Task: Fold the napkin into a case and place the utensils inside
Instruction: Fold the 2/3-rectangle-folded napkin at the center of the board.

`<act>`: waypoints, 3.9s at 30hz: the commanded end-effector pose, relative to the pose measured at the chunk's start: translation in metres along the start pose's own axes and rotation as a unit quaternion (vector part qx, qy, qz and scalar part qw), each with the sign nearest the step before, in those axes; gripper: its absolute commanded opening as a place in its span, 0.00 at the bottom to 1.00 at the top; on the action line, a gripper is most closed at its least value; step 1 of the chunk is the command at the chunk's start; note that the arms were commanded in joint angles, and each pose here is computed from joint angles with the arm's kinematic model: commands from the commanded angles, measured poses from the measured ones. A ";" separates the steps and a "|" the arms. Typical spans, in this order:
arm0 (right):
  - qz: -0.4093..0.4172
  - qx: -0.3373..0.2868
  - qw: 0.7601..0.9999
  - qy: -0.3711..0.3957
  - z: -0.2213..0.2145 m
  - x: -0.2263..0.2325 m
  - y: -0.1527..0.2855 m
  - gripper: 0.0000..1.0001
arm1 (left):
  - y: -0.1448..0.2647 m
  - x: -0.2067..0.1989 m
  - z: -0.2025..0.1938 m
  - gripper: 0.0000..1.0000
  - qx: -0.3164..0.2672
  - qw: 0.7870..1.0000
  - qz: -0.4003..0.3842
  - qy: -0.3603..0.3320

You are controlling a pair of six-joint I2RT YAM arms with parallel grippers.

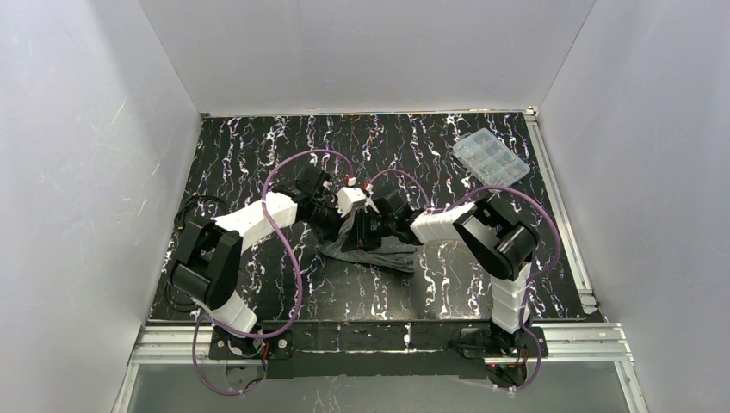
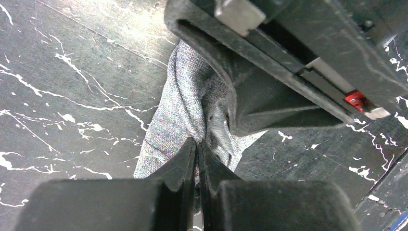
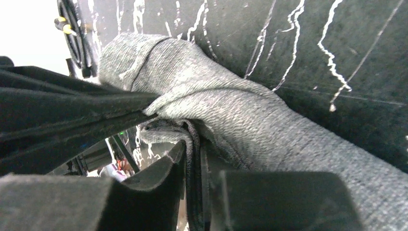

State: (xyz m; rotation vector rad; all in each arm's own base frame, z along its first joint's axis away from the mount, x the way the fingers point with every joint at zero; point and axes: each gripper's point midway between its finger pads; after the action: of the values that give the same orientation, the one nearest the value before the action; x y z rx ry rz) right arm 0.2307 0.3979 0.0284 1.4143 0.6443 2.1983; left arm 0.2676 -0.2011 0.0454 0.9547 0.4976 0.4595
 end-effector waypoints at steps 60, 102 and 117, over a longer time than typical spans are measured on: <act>0.056 -0.076 0.995 -0.020 0.031 0.019 0.018 0.10 | 0.006 -0.005 0.001 0.00 -0.003 1.000 -0.010 -0.004; -0.003 -0.088 0.994 -0.064 0.036 -0.020 -0.004 0.01 | 0.006 -0.008 -0.005 0.00 0.001 1.000 -0.015 -0.001; -0.088 -0.019 0.995 -0.042 -0.001 -0.043 -0.017 0.01 | 0.018 -0.021 0.015 0.00 -0.015 0.998 -0.049 0.045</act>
State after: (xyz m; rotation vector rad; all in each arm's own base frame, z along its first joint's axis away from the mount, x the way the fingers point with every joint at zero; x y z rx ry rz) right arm 0.2559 0.4046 0.0280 1.4404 0.4845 2.1159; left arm 0.2737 -0.2078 0.0658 0.9138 0.5564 0.4732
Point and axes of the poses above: each gripper's point midway between its finger pads, its own y axis back along the fingers, its own x axis along the line the jaws close on, z = x × y, and after that the axes turned 9 degrees about y, right-handed
